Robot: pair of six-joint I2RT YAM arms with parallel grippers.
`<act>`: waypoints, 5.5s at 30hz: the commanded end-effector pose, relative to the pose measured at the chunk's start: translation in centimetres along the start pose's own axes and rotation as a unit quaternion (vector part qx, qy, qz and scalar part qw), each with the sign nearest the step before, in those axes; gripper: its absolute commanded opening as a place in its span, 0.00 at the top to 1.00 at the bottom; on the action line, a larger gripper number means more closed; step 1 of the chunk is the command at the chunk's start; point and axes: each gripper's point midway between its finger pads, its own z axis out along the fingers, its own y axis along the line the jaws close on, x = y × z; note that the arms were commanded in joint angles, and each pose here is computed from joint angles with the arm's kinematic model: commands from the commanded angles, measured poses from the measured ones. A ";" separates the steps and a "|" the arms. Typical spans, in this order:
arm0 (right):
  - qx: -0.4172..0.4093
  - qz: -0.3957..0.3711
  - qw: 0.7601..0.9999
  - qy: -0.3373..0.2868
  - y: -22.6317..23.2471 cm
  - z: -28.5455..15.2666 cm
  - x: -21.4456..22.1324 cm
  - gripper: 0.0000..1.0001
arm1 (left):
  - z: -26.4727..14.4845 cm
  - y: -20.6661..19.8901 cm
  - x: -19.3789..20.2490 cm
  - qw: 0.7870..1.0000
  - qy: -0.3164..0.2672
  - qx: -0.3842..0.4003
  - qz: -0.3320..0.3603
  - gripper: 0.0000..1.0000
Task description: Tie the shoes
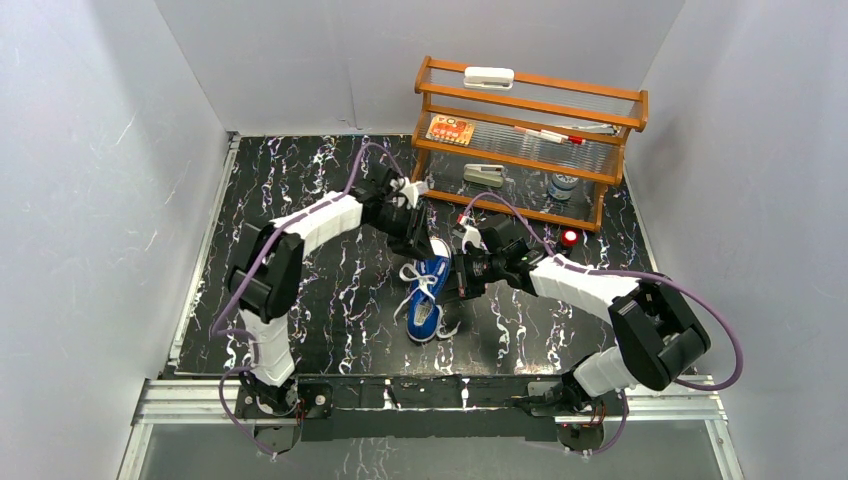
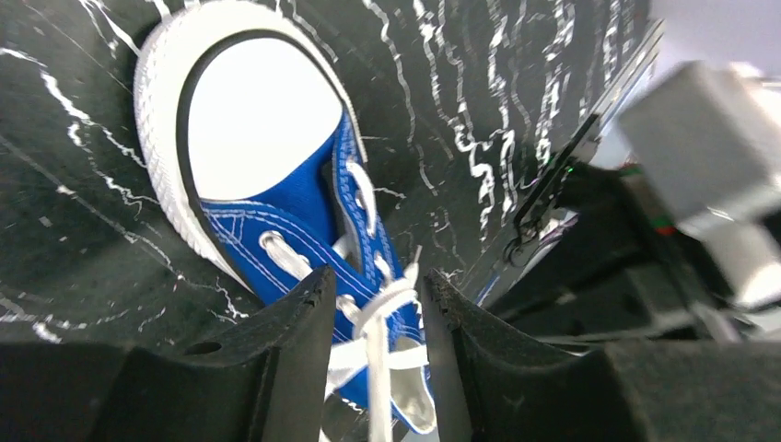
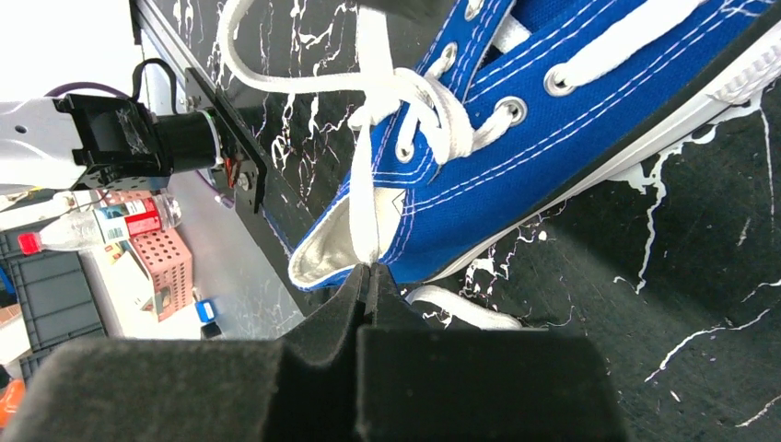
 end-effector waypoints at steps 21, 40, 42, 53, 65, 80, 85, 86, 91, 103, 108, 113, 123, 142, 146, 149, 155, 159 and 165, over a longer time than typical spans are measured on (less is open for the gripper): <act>-0.031 -0.040 0.999 0.005 1.5 0.0 -1.1 1.00 | 1.0 -0.3 6.6 0.995 0.079 0.006 0.052 0.68; -0.033 -0.026 0.999 -0.002 1.4 0.1 -1.1 1.00 | 1.5 -0.5 5.8 0.997 0.067 0.016 0.046 0.64; -0.033 -0.025 0.999 -0.004 1.4 0.1 -1.1 1.00 | 1.5 -0.3 5.8 0.997 0.063 0.008 0.042 0.63; -0.036 -0.024 0.999 -0.002 1.5 0.3 -1.2 1.00 | 2.3 -0.1 5.1 0.998 0.052 0.028 0.004 0.67; -0.037 -0.024 0.999 -0.001 1.5 0.3 -1.3 1.00 | 2.8 0.3 5.2 0.998 0.061 0.027 0.001 0.81; 0.027 0.051 0.998 -0.037 0.2 -0.5 -2.5 1.00 | 1.3 -0.1 5.6 1.000 0.028 0.007 -0.004 1.00; -0.004 0.059 0.998 -0.033 1.5 0.3 -3.6 1.00 | 0.3 -0.4 6.3 1.000 -0.011 0.009 0.000 1.00; -0.010 0.060 0.998 -0.033 1.6 0.6 -3.8 1.00 | 0.2 -0.4 6.5 1.000 -0.017 0.009 0.001 1.00; 0.003 0.065 0.998 -0.025 1.7 1.0 -4.6 1.00 | -0.1 -1.0 5.9 0.999 -0.047 0.021 0.002 1.00; 0.019 0.166 0.985 -0.042 0.7 1.9 -4.6 1.00 | -0.4 -1.4 4.9 0.997 -0.078 0.022 -0.006 1.00; 0.030 0.187 0.980 -0.056 -0.2 2.4 -4.9 1.00 | -0.6 -1.7 4.1 0.996 -0.086 0.022 0.005 1.00; 0.040 0.207 0.976 -0.059 -0.4 2.7 -5.4 1.00 | -0.8 -1.5 4.0 0.996 -0.093 0.011 0.007 1.00; 0.073 0.228 0.969 -0.052 -1.6 2.8 -4.7 1.00 | -1.5 -2.1 3.2 0.992 -0.122 0.014 0.028 1.00; 0.052 0.192 0.979 -0.037 -0.9 3.0 -4.8 1.00 | 0.5 -0.6 5.2 0.999 -0.047 0.015 0.005 0.91; 0.048 0.188 0.980 -0.035 -0.6 3.0 -4.7 1.00 | 0.5 -0.5 5.2 0.999 -0.047 0.015 0.006 0.82; 0.047 0.186 0.981 -0.036 -0.5 3.0 -4.7 1.00 | 0.5 -0.5 5.2 0.999 -0.048 0.014 0.010 0.75; 0.047 0.188 0.981 -0.035 -0.5 3.1 -4.8 1.00 | 0.7 -0.2 5.4 0.999 -0.042 0.014 0.015 0.70; 0.045 0.189 0.980 -0.037 -0.4 3.1 -5.0 1.00 | 1.1 -0.2 5.7 0.999 -0.032 0.002 0.032 0.72; 0.042 0.190 0.980 -0.040 -0.2 3.0 -5.2 1.00 | 1.4 0.5 6.0 0.998 -0.016 -0.024 0.049 0.77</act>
